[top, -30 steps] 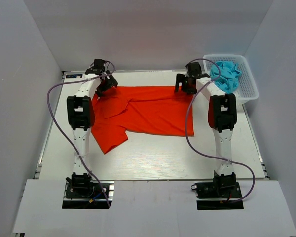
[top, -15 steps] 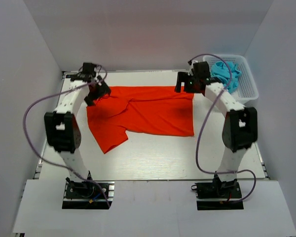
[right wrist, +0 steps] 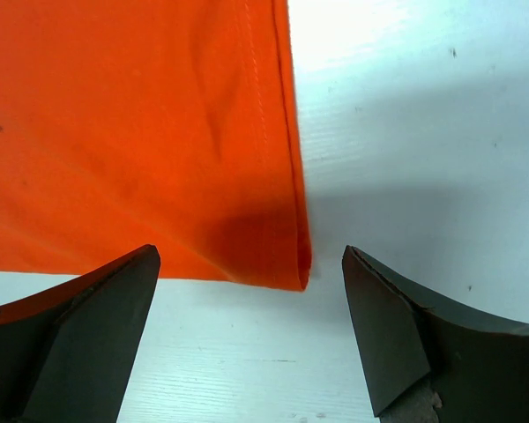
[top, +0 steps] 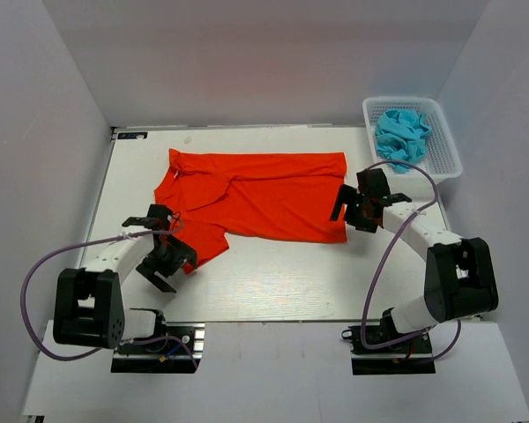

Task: Fold and stack the t-shirts
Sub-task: Grap the side of the flattened tshirt closest away from the robot with both arms

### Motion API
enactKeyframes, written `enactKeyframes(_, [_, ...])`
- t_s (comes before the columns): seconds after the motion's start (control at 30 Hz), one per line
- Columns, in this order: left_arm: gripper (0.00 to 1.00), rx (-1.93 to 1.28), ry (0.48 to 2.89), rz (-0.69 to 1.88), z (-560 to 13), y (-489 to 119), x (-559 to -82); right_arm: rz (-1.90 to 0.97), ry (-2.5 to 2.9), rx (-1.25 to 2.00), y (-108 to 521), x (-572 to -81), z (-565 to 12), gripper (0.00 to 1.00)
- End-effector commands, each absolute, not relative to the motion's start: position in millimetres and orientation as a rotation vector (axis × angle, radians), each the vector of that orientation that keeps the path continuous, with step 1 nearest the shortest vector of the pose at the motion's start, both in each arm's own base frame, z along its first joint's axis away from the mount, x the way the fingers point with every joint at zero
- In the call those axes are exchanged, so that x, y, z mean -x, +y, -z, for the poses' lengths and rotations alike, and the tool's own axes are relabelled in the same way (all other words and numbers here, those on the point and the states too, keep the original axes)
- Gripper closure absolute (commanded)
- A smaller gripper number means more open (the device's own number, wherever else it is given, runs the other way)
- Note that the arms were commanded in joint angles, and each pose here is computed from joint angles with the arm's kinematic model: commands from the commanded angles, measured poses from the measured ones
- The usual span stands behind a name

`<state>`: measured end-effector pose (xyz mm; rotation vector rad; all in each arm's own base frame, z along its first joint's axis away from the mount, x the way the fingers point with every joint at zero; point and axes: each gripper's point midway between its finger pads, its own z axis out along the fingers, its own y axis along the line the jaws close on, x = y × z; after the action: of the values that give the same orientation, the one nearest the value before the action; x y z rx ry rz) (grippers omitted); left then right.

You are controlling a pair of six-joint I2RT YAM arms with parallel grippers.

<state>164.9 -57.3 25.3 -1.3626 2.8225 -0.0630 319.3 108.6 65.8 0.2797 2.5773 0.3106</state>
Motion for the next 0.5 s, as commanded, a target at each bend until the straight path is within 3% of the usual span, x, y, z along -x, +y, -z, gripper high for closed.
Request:
enactKeyframes(0.0, [0.08, 1.459, 2.691, 0.136, -23.8, -61.9, -185.8, -0.320, 2.519, -0.362, 107.0, -324.5, -72.5, 0.10])
enactKeyframes(0.2, [0.13, 1.458, 2.709, 0.009, -12.4, -52.4, -199.6, -0.301, 2.532, -0.336, 104.3, -321.7, -73.4, 0.10])
enactKeyframes(0.3, [0.29, 1.470, 2.691, -0.015, -2.1, -47.4, -207.9, -0.293, 2.540, -0.338, 103.5, -320.7, -72.5, 0.10])
enactKeyframes(0.43, [0.80, 1.454, 2.728, -0.020, 1.5, -51.7, -212.4, -0.260, 2.587, -0.349, 99.8, -312.7, -65.8, 0.10])
enactKeyframes(0.47, [0.87, 1.461, 2.742, -0.010, 2.9, -54.0, -211.1, -0.265, 2.597, -0.347, 101.6, -310.2, -64.8, 0.12])
